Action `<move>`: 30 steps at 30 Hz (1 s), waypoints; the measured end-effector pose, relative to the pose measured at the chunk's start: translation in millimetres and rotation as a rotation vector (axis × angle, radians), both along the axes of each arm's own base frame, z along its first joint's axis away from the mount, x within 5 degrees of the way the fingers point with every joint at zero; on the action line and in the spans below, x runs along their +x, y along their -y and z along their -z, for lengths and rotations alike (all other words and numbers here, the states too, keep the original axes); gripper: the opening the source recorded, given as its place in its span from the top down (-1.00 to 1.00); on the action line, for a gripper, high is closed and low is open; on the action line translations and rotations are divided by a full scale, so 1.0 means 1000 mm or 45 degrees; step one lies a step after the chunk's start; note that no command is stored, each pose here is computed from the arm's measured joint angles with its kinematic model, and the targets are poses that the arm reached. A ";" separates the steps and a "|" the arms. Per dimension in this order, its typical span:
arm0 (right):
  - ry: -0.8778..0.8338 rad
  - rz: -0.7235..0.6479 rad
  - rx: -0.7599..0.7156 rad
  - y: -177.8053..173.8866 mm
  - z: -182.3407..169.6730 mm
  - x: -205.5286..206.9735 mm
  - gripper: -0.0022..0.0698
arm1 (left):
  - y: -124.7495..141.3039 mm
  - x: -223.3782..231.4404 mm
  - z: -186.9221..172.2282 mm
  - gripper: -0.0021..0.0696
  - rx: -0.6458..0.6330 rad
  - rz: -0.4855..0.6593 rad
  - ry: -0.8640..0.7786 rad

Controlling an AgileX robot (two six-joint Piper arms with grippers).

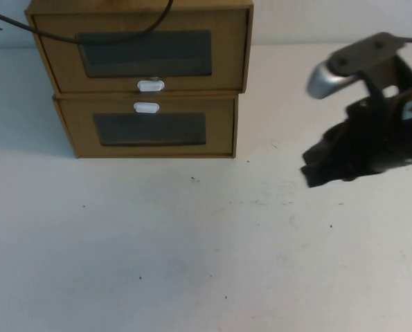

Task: Open the shoe box
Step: 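Pull the top drawer of the cardboard box fully open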

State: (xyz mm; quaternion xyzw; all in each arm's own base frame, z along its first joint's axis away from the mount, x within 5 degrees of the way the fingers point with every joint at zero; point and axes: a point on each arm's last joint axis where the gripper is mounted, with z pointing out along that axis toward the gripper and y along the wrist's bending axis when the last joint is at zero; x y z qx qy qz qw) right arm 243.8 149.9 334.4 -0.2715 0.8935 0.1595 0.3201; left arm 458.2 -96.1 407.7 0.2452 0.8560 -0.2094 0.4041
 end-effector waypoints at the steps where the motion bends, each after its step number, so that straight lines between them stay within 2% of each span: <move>1: 0.030 -0.037 -0.051 -0.013 0.000 0.005 0.98 | 0.000 0.000 0.000 0.96 0.000 0.000 0.000; 5: 0.196 -0.129 -0.238 -0.053 0.004 0.021 0.98 | 0.000 0.000 0.000 0.96 0.000 0.000 0.000; 13: 0.704 -0.430 -0.569 -0.124 0.028 0.024 0.98 | 0.000 0.000 0.000 0.96 0.000 0.000 0.000; 18: 1.016 -0.526 -0.741 -0.152 0.045 0.031 0.98 | 0.000 0.000 0.000 0.96 -0.001 -0.001 -0.001; 22: 1.177 -0.574 -0.770 -0.165 0.052 0.037 0.94 | 0.000 0.000 0.000 0.96 -0.001 -0.001 -0.001; 26: 1.248 -0.623 -0.736 -0.176 0.049 0.040 0.74 | 0.000 0.000 0.000 0.96 -0.008 -0.005 -0.005; 30: 1.288 -0.583 -0.732 -0.188 0.044 0.050 0.27 | 0.000 0.000 0.000 0.96 -0.009 -0.006 -0.007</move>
